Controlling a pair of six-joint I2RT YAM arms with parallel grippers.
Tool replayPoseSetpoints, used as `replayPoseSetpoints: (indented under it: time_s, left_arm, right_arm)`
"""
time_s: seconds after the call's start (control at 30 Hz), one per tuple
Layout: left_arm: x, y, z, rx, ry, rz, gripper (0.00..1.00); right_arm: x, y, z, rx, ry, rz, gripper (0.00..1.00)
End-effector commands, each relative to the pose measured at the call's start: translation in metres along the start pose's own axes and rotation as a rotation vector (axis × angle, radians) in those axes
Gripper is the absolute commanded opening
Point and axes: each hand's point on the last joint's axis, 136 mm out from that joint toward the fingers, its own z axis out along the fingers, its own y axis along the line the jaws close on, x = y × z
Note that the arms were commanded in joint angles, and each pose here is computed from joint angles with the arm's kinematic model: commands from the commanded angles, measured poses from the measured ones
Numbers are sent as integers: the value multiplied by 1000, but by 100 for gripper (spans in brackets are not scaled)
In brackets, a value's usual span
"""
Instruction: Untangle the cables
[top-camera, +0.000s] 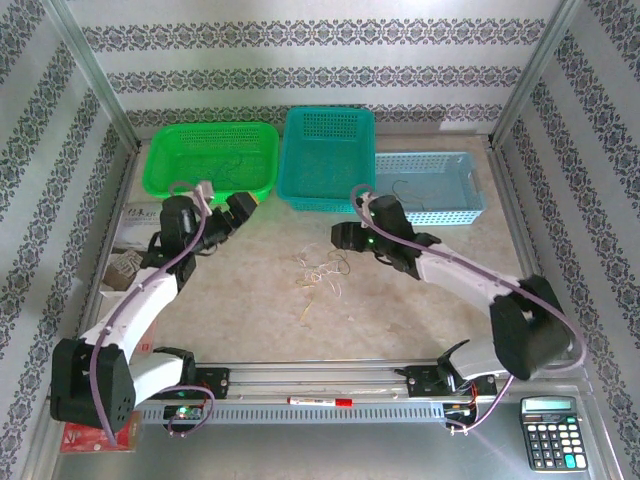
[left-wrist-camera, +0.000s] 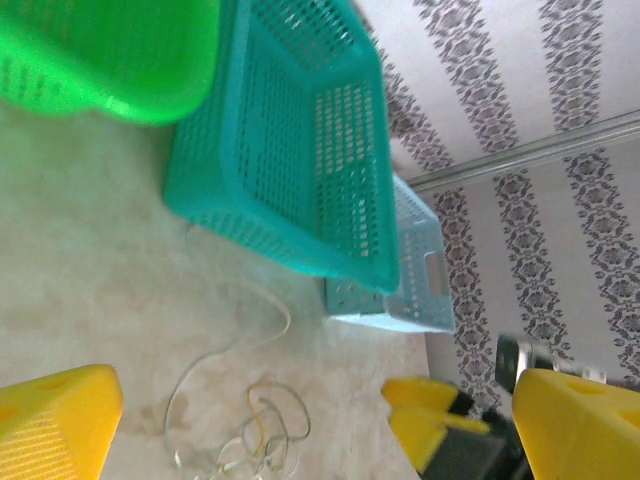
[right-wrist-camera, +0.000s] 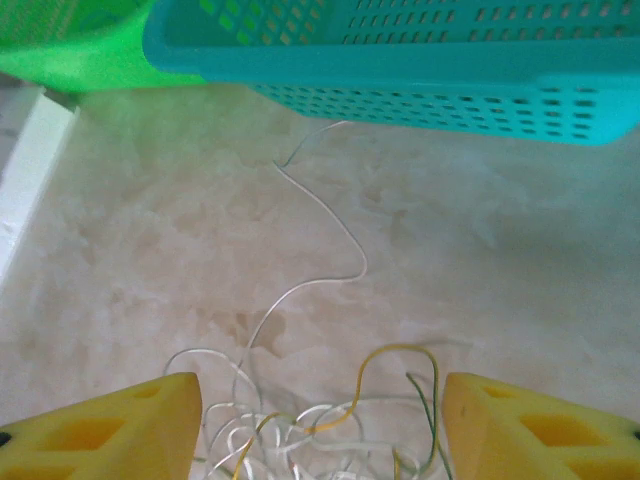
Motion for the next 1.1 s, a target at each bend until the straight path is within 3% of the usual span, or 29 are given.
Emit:
replayPoseSetpoints:
  time_s: [0.0,0.37,0.73,0.8,1.07]
  left_arm:
    - [-9,-8,-5,35,-73,-16,100]
    - [-15,-18,-8,36,-73,-2,100]
    - [-14,-19,-7,34,-63,-9,100]
    - [-14,-21,-7,39,-63,-7,100]
    - [-14,-21,-9,34,-60,2,100]
  right_arm:
    - [-7,0,21,40,0,-61,62]
    - [0,-22,76,172,31,-93,66]
    - [-2,-22,106,157,46,-88,62]
    - [-1,-22,111,150,54,-87,57]
    - [-1,-4,97,80,54,-100,12]
